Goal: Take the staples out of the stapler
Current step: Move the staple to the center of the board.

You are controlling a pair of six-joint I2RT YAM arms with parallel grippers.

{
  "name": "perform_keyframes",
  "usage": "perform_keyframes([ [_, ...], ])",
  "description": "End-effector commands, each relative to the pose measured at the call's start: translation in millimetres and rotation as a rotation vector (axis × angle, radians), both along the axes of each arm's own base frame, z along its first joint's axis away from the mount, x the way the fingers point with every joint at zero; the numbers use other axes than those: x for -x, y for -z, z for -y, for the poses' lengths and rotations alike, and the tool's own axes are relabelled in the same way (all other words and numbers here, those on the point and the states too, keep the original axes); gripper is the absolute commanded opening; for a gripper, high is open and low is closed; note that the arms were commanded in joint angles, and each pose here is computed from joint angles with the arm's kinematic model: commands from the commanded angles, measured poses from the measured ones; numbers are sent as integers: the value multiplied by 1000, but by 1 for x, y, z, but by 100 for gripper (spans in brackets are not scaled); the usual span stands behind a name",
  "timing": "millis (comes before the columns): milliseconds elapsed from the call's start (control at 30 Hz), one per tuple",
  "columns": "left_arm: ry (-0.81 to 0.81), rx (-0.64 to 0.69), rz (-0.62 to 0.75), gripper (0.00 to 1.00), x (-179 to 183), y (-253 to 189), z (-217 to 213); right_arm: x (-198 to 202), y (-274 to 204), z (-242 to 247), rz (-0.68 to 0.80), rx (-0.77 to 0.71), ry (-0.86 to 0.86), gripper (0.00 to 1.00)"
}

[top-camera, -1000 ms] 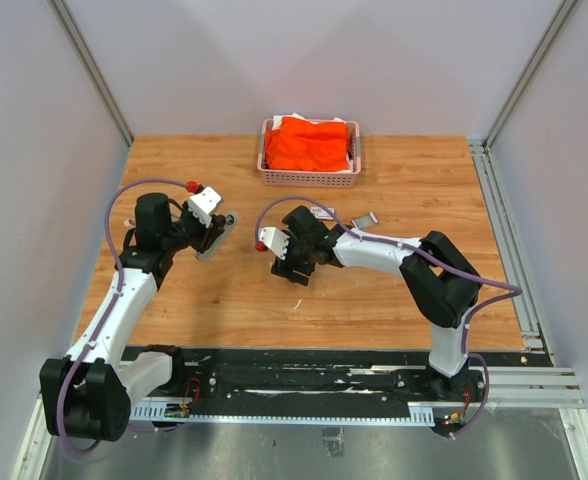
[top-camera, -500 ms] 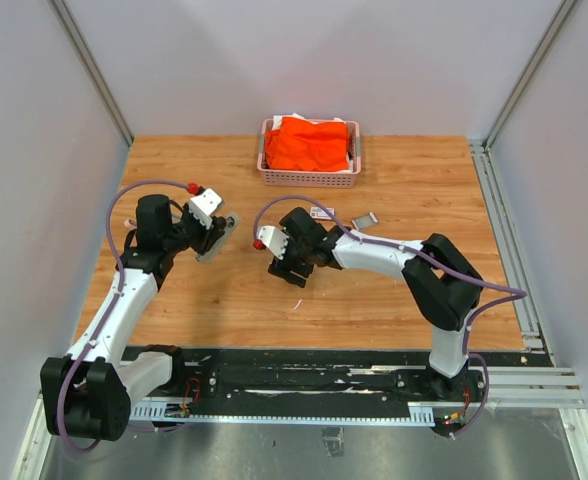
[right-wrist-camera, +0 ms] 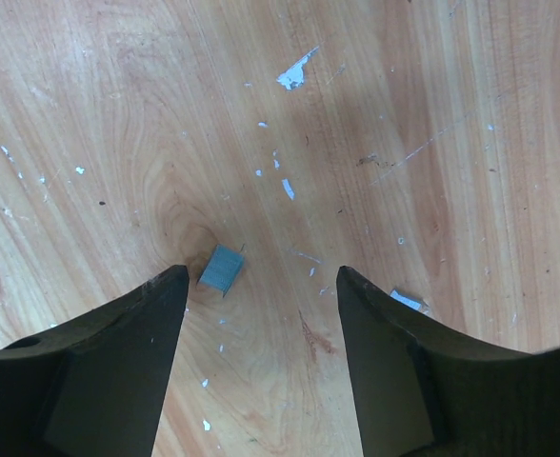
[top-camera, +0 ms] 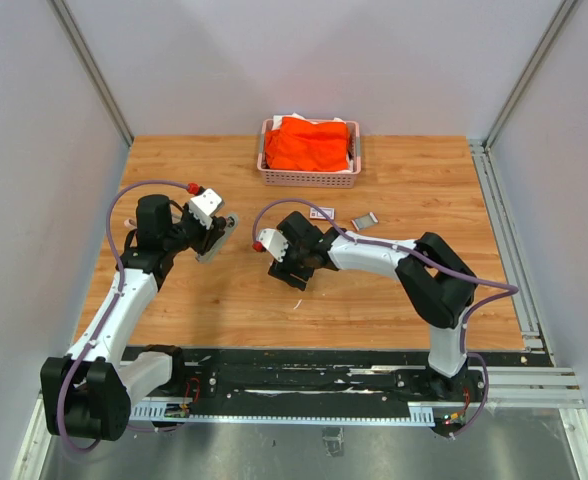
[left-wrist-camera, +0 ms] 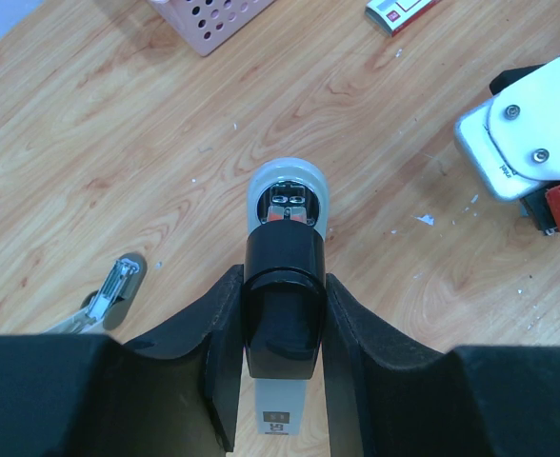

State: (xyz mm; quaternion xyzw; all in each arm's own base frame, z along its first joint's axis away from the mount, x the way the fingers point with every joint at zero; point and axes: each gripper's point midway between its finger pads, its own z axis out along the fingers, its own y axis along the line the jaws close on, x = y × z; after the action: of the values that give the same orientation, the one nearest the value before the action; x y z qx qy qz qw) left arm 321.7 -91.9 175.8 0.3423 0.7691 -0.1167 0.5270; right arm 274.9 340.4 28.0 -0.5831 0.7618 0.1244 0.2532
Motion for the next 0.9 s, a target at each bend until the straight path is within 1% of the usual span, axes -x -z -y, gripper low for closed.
perform_keyframes([
  [0, 22, 13, 94, 0, -11, -21, 3, 3, 5, -1, -13, 30, 37, 65],
  [100, 23, 12, 96, 0, -11, -21, 3, 1, 7, -1, -12, 34, 46, 60],
  [200, 22, 12, 95, 0, -11, -21, 3, 2, 9, -1, -24, 41, 56, 48],
  [333, 22, 12, 96, 0, -11, -21, 3, -1, 12, 3, -18, 61, 87, 45],
  [533, 22, 11, 96, 0, -10, -21, 3, -3, 12, 5, -11, 69, 103, 27],
  [600, 23, 12, 97, 0, -11, -21, 3, -2, 13, 5, -12, 68, 102, 26],
  [700, 22, 12, 95, 0, -10, -21, 3, -2, 13, 5, -15, 68, 99, 19],
  [767, 22, 11, 97, 0, -10, -21, 3, -2, 14, 5, -16, 69, 100, 16],
  [867, 23, 11, 97, 0, -10, -21, 3, -3, 13, 5, -16, 68, 104, 15],
])
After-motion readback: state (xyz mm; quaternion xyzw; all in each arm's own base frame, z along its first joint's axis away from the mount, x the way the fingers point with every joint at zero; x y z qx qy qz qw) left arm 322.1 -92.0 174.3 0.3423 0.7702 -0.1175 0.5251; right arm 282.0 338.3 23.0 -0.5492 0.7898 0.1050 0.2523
